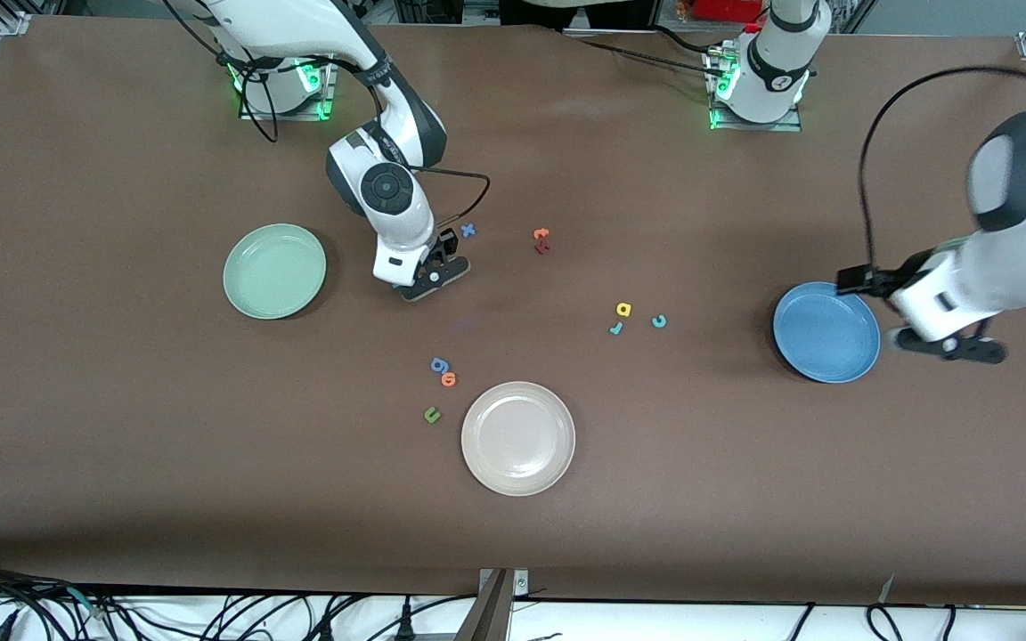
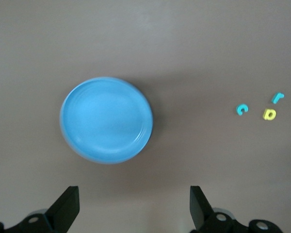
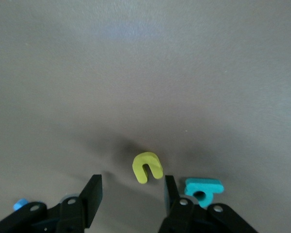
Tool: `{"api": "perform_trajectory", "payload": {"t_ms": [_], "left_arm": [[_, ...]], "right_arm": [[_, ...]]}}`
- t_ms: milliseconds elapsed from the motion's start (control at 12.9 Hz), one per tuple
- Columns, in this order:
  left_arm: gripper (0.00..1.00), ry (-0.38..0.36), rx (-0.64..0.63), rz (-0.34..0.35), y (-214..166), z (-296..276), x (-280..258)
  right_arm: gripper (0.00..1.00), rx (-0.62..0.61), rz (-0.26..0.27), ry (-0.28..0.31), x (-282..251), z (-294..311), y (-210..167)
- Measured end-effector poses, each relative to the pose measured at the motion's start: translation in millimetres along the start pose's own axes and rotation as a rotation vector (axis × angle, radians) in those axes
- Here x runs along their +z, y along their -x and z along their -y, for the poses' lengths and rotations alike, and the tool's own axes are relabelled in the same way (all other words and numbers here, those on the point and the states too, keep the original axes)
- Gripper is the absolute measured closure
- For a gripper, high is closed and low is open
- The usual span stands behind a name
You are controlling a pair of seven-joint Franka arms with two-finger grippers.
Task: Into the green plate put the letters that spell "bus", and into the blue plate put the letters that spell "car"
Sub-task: 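Grasp the yellow letter with the right gripper while the left gripper reaches the teal c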
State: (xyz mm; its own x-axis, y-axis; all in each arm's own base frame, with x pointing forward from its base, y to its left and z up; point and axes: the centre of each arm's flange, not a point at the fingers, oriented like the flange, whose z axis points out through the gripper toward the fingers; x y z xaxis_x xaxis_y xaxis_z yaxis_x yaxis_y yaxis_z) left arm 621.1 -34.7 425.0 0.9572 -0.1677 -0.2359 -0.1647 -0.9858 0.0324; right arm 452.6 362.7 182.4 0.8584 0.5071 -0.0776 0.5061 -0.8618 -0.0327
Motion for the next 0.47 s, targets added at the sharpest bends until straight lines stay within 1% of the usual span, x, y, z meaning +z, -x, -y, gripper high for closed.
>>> {"api": "perform_trajectory", "payload": {"t_ms": [78, 233, 311, 389, 467], "left_arm": [[0.00, -0.008, 0.031, -0.010, -7.5, -21.5, 22.8], [0.00, -0.018, 0.081, -0.039, -12.9, -64.2, 69.9], [0.00, 0.002, 0.088, -0.044, -12.0, -83.3, 91.7], [0.01, 0.020, 0.093, -0.036, -10.6, -98.5, 111.0], [0.01, 0.027, 0.102, -0.026, -11.0, -111.5, 128.3]], "right_arm": [[0.40, -0.003, -0.006, 0.000, 4.8, 0.8, -0.5], [0.44, -0.009, -0.011, 0.002, 9.6, 1.1, -1.0], [0.44, -0.010, -0.012, 0.002, 9.5, 0.9, -1.1], [0.51, -0.010, -0.013, 0.003, 9.0, 0.1, -1.4], [0.51, -0.011, -0.014, 0.003, 9.0, 0.1, -1.4]]}}
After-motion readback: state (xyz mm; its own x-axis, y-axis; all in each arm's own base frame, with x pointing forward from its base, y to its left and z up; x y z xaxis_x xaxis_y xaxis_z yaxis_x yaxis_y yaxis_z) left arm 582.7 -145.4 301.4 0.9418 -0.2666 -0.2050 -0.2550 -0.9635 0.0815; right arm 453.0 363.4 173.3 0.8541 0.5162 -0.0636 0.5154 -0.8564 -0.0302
